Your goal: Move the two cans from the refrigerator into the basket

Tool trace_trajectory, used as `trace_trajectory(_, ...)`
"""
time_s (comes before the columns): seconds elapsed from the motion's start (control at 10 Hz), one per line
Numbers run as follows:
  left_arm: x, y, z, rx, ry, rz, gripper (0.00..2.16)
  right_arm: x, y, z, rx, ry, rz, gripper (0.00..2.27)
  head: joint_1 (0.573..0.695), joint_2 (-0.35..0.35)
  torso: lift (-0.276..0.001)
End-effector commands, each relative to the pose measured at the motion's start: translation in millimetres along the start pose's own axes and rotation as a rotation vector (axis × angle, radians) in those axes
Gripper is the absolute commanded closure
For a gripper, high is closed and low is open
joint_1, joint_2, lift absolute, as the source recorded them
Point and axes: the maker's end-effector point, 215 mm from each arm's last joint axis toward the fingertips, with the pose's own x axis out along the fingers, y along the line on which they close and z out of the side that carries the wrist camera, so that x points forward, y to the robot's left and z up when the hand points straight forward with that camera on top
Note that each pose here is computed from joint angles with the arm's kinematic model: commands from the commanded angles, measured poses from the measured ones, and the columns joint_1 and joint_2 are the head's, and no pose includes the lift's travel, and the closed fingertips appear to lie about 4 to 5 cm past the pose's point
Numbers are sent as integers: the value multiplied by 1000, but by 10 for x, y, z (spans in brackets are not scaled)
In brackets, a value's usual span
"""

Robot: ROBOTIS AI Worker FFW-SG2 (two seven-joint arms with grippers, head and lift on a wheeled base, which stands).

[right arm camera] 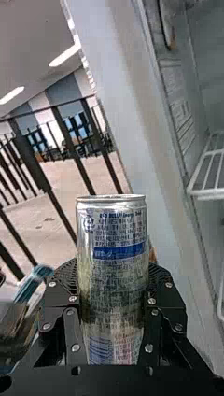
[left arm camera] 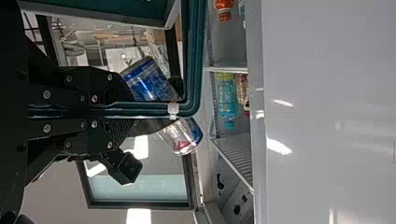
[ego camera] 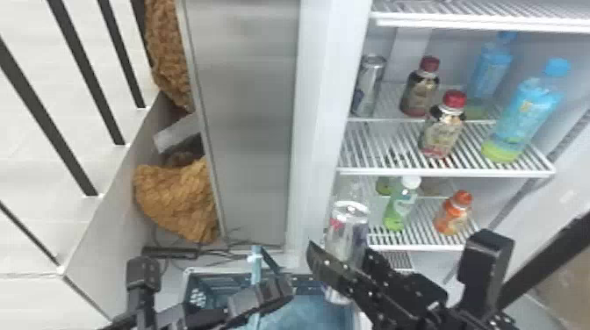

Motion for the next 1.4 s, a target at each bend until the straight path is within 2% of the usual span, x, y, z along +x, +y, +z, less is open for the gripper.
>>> trace_trajectory(0.0, 0, 1, 0, 0, 0, 0, 1191, -74, 27, -188, 8, 62, 9, 1193, 695, -60, -31)
trace_trajectory(0.2, 10, -5, 2, 1, 2, -1, 1191, -134, 38, -392, 27, 115, 14, 1105, 695, -58, -31)
trace_trajectory(0.5, 12, 0, -10, 0, 7, 0, 1191, -90, 43, -562, 55, 153, 45, 518, 695, -58, -31)
trace_trajectory(0.6, 22, -5, -8, 2, 9, -1, 1191, -103, -17, -524, 47, 146, 29, 344, 695, -54, -31)
trace_trajectory(0.8, 21, -6, -16, 2, 9, -1, 1191, -146, -148, -437, 28, 131, -4, 190, 695, -72, -31)
trace_trajectory(1.0, 14, 3, -16, 0, 9, 1, 1191, -177, -254, -292, 11, 93, -28, 173, 695, -94, -31)
trace_trajectory(1.3, 27, -10, -14, 3, 12, -1, 1191, -281, -615, 225, -79, -54, -127, 173, 695, -130, -31)
